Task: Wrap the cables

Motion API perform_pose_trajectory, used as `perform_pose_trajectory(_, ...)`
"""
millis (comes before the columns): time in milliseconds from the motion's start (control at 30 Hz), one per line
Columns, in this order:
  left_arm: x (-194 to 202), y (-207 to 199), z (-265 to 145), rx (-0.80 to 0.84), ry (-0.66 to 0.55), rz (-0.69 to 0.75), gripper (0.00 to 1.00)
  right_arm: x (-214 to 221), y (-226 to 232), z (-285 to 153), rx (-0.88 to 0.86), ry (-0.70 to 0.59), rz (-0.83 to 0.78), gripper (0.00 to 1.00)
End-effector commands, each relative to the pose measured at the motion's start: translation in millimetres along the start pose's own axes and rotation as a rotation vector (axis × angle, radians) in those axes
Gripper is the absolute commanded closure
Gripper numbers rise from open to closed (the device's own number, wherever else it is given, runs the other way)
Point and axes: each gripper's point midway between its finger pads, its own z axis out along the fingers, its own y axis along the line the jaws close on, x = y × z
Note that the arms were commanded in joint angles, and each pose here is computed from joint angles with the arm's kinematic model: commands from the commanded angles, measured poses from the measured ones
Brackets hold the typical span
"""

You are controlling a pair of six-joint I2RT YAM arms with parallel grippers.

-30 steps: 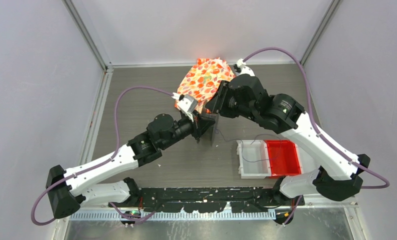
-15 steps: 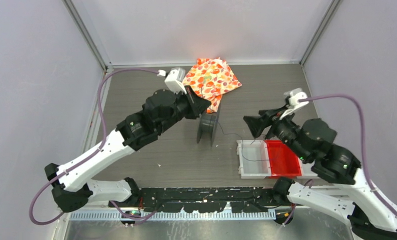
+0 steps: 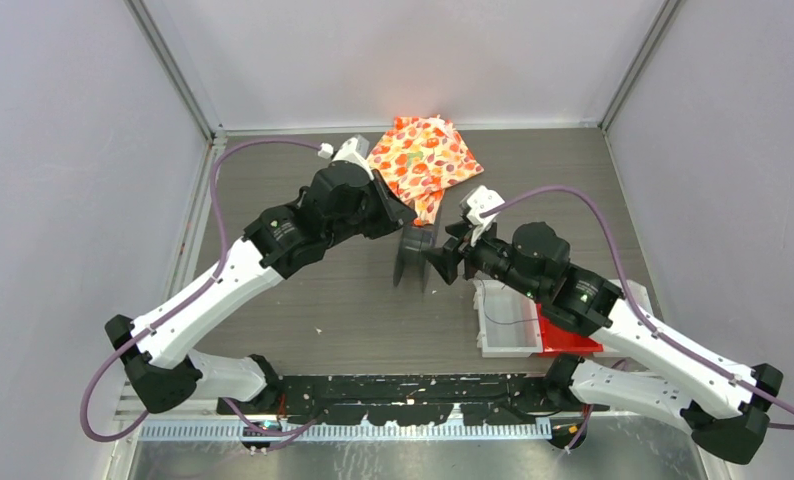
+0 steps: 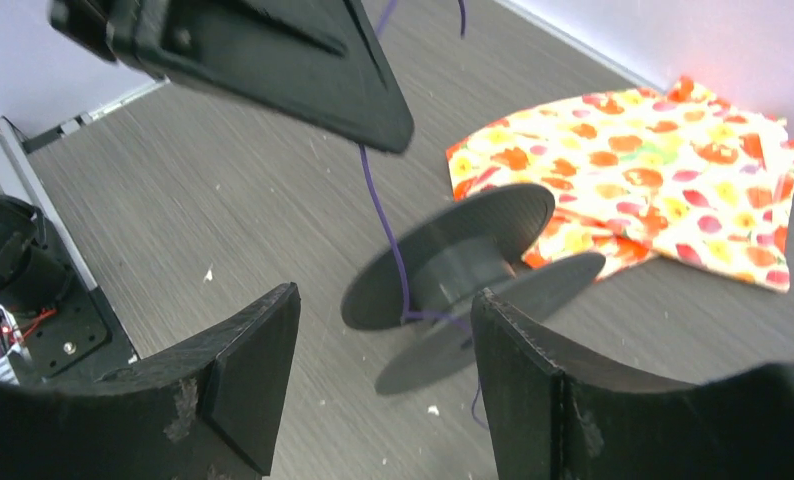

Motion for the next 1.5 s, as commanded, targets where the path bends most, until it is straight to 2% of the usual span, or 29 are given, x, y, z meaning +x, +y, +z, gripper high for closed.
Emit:
perform_pose_trajectory(0, -3, -5, -10, 0.033, 0.005, -0.043, 0.99, -49, 11, 13, -0.059, -0.156, -0.040, 0.32)
perform_pose_trajectory(100, -3, -6, -11, 0.048, 0.009, -0.050, 1.00, -48, 15, 24, -0.077, -0.155, -0.036, 0.36)
perform_pose_trajectory(233, -2, -7, -12, 0.064, 0.020, -0.064, 1.00, -50, 17, 32, -0.083, -0.163, -0.035, 0.51)
perform_pose_trajectory(400, -2, -5, -14, 0.065, 0.018, -0.075, 0.99, -50, 16, 32, -0.078, -0.163, -0.037, 0.66)
perform_pose_trajectory(500, -3, -5, -13, 0.072, 0.016, -0.082, 1.00, -45, 16, 32, -0.077, -0.142, -0.042, 0.68)
perform_pose_trajectory(600, -1, -4, -13, 0.073, 0.021, -0.086, 0.99, -39, 16, 33, -0.077, -0.123, -0.036, 0.65)
perform_pose_trajectory(667, -1, -5, -13, 0.078, 0.023, -0.090, 0.99, -35, 16, 33, -0.077, -0.112, -0.029, 0.66)
perform_pose_trajectory(833, -2, -7, -14, 0.086, 0.022, -0.094, 1.00, -35, 11, 33, -0.046, -0.113, -0.012, 0.84)
perform_pose_trajectory(933, -2, -6, -14, 0.087, 0.017, -0.099, 1.00, -32, 10, 31, -0.041, -0.101, -0.016, 0.98)
perform_pose_trajectory(1133, 0, -5, -12, 0.100, 0.014, -0.108, 0.99, -23, 11, 27, -0.048, -0.046, -0.022, 0.99)
perform_pose_trajectory(1167, -1, -6, -12, 0.103, 0.014, -0.106, 0.95, -23, 10, 26, -0.044, -0.050, -0.018, 0.99)
perform_pose_trajectory(1267, -6, -4, -16, 0.104, -0.007, -0.078, 0.68, -24, 3, 17, -0.011, -0.052, -0.021, 0.99)
perform_pose_trajectory(1400, -37, 2, -45, 0.099, -0.163, 0.025, 0.30, -18, 0, 1, -0.018, 0.017, -0.046, 0.99)
perform_pose_trajectory(1467, -52, 12, -57, 0.063, -0.239, 0.110, 0.19, -11, 6, -5, -0.071, 0.087, -0.032, 0.99)
